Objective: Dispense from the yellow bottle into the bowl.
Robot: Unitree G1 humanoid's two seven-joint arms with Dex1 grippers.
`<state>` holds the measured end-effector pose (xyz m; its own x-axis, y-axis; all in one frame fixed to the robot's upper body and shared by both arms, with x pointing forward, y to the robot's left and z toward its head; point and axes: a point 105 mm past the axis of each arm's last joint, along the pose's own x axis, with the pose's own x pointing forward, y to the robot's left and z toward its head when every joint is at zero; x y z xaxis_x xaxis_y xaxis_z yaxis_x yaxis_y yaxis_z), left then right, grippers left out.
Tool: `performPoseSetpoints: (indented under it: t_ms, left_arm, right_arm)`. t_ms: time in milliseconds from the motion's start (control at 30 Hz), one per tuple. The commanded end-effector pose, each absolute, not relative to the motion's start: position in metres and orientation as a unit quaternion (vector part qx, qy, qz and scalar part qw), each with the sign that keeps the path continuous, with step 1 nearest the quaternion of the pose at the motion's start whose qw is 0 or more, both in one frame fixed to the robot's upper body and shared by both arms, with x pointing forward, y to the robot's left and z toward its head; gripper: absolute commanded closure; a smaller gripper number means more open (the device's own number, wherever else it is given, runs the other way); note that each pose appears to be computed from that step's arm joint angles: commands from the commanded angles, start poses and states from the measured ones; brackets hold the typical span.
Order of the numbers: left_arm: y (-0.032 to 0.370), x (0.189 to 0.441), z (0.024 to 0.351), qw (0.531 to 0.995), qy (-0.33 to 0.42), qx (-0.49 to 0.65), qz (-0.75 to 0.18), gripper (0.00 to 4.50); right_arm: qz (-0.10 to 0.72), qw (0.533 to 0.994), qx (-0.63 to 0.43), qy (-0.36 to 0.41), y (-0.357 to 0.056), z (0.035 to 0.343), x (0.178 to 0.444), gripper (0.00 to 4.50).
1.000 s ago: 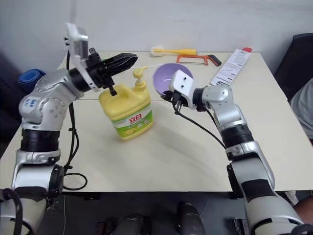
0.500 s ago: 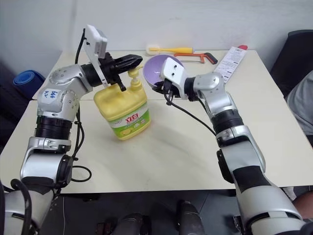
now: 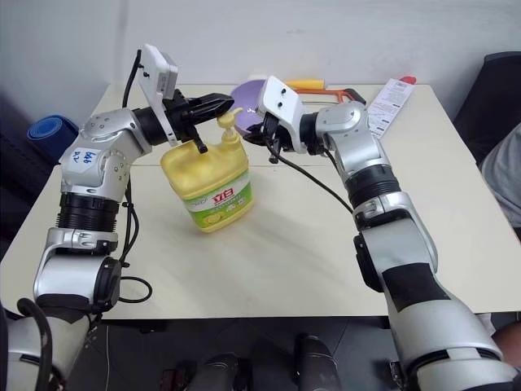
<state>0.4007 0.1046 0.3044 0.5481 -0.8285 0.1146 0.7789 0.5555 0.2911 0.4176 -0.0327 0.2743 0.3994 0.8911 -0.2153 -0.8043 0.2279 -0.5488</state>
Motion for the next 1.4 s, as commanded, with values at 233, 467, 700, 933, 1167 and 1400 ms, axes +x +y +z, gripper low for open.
performPoseSetpoints:
  t_ms: [233,467,700,933,1167,1400]
  left_arm:
    - [0.096,0.392,0.299,0.857,-0.111,0.136,-0.485,4.43]
    - [0.1,0.4,0.278,0.871,-0.065,0.131,-0.468,4.43]
    - [0.1,0.4,0.255,0.875,-0.012,0.116,-0.47,4.43]
    - [0.104,0.404,0.231,0.884,0.031,0.094,-0.457,4.43]
    - [0.103,0.403,0.217,0.886,0.066,0.047,-0.457,4.43]
    - [0.101,0.401,0.235,0.888,0.047,0.023,-0.458,4.43]
  right_arm:
    - [0.552,0.779,-0.283,-0.09,-0.035,0.293,0.411,4.5]
    - [0.555,0.78,-0.275,-0.09,-0.036,0.298,0.411,4.5]
    - [0.557,0.779,-0.274,-0.093,-0.035,0.3,0.41,4.5]
    - [0.558,0.777,-0.274,-0.095,-0.034,0.302,0.409,4.5]
    - [0.561,0.776,-0.274,-0.092,-0.033,0.299,0.409,4.5]
    - [0.556,0.777,-0.283,-0.088,-0.035,0.295,0.41,4.5]
